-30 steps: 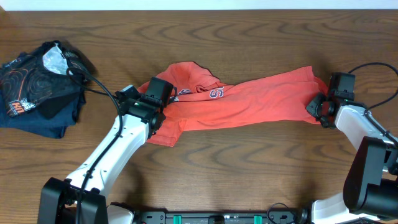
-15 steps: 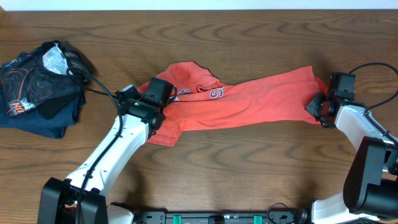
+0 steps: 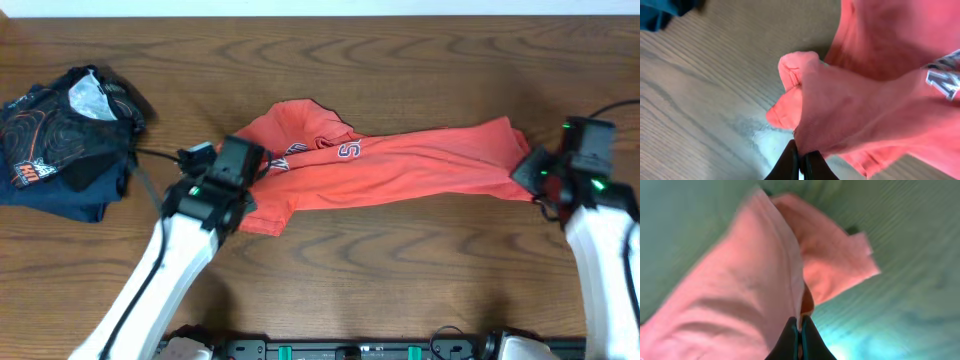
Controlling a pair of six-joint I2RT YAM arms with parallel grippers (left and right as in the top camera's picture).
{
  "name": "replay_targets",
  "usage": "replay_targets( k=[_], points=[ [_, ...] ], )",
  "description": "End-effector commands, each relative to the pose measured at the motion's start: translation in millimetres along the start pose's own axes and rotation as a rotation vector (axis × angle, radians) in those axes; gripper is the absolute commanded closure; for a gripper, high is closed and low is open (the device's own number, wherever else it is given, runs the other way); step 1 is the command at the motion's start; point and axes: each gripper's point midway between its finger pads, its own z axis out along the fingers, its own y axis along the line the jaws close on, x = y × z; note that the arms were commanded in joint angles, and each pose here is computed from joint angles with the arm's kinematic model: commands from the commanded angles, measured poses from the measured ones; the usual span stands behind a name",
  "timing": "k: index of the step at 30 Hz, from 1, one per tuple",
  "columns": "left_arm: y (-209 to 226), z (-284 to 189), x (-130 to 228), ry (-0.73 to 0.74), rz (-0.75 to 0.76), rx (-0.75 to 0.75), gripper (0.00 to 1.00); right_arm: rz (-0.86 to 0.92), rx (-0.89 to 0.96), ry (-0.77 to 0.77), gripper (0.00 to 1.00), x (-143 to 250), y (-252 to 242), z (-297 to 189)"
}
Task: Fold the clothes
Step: 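Lift the shirt with both grippers and fling it forward to flatten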
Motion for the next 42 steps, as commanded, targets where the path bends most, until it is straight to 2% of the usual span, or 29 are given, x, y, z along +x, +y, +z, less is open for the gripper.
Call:
replay_targets(
  k=[1, 8, 17, 23, 28, 34, 38, 42],
  points=[
    [4.6, -28.4, -10.6, -0.062, -0.019, 0.073, 0.94, -0.009, -0.007, -0.101, 0.99, -19.3, -7.1, -39.3],
    [20.3, -86.0, -14.8, -0.185, -0.075, 0.256, 0.94, -0.02, -0.037, -0.242, 0.99, -32.8, -15.6, -124.7],
    [43.0, -202.5, -29.5, -0.388, -0.171, 0.59, 0.94, -0.024, -0.041, -0.409, 0.99, -57.5, -18.3, -229.3],
    [59.8, -279.0, -34.5, -0.491, -0.195, 0.785, 0.94, -0.023, -0.063, -0.465, 0.99, -56.9, -16.7, -278.0],
    [74.2, -321.3, -37.7, -0.559, -0.212, 0.872, 0.94, -0.063, -0.068, -0.519, 0.99, -56.5, -16.6, -309.6],
    [82.6, -343.3, -44.4, -0.62, -0.235, 0.911, 0.94, -0.064, -0.046, -0.535, 0.99, -63.4, -18.2, -313.1],
    [74.5, -322.7, -52.5, -0.592, -0.24, 0.835, 0.94, -0.096, -0.03, -0.451, 0.99, -74.7, -10.8, -285.5],
    [44.5, -292.9, -66.1, -0.508, -0.208, 0.763, 0.94, -0.126, -0.021, -0.322, 0.99, -89.8, 0.9, -240.4]
  ],
)
